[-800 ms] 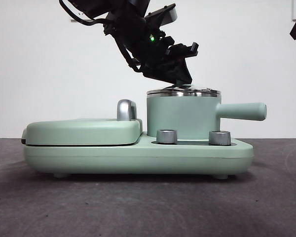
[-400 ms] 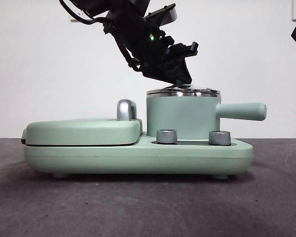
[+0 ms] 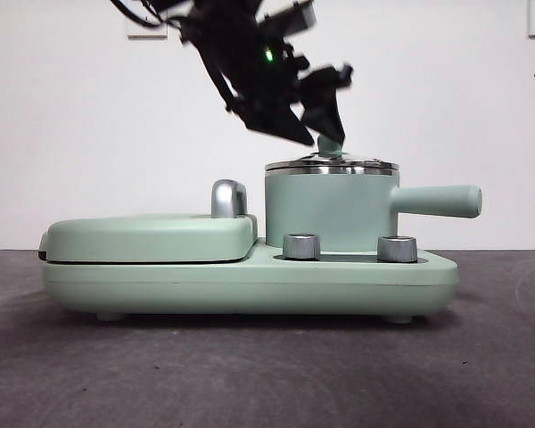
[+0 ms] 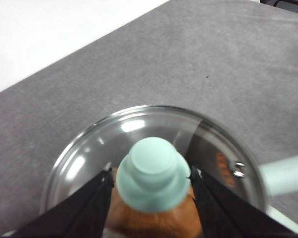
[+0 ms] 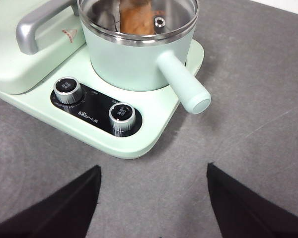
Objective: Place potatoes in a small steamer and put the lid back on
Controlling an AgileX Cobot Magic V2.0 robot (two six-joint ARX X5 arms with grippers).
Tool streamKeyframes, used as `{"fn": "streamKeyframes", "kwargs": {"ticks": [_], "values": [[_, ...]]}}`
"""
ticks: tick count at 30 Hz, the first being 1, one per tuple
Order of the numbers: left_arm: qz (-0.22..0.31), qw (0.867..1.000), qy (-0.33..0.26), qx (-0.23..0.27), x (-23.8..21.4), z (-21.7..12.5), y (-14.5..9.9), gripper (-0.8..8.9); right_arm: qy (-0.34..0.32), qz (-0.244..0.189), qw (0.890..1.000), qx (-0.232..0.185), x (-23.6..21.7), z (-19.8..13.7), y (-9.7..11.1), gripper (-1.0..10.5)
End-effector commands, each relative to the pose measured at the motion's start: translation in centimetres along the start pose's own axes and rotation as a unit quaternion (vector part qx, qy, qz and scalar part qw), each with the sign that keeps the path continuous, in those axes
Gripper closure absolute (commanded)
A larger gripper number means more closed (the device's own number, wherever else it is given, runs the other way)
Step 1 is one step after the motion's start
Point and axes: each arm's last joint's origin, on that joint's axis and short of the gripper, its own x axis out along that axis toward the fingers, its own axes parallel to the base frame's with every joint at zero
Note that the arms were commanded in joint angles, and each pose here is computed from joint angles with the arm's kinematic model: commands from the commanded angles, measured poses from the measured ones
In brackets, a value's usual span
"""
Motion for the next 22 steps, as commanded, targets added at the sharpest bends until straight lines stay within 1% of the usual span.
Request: {"fn": "streamKeyframes", "kwargs": {"ticks": [1, 5, 7, 11, 15, 17, 20, 22], "values": [[0.003, 0.999, -0.013, -0.041, -2.8, 2.3, 0.1, 5.56, -0.005, 0.004, 1.0, -0.004, -0.1, 0.2, 0.1, 6.2], [0.009, 0.993, 0.031, -0.111, -5.4, 2.5, 0.7, 5.56, -0.001, 0.005, 1.0, -0.003, -0.1, 0.2, 0.1, 6.2], [0.013, 0.989, 0.05, -0.136, -6.6, 2.4, 1.0, 5.56, 0.004, 0.006, 1.0, -0.003, -0.1, 0.1, 0.1, 6.2], [0.017, 0.988, 0.058, -0.145, -8.5, 1.8, 1.0, 5.56, 0.018, 0.023, 1.0, -0.003, 0.4, 0.0, 0.2, 6.2], [0.017, 0.984, 0.064, -0.163, -10.5, -0.4, 0.4, 5.57, 0.029, 0.043, 0.999, -0.004, 1.5, 0.3, 0.3, 6.2], [0.018, 0.982, 0.067, -0.178, -11.6, -2.0, 0.0, 5.57, 0.028, 0.055, 0.998, -0.004, 2.2, 0.5, 0.3, 6.2], [0.02, 0.978, 0.057, -0.2, -13.3, -4.6, -0.7, 5.57, 0.02, 0.072, 0.997, -0.005, 3.2, 1.0, 0.4, 6.2], [0.02, 0.976, 0.051, -0.209, -14.7, -6.4, -1.2, 5.57, 0.015, 0.075, 0.997, -0.007, 3.9, 1.3, 0.5, 6.2]]}}
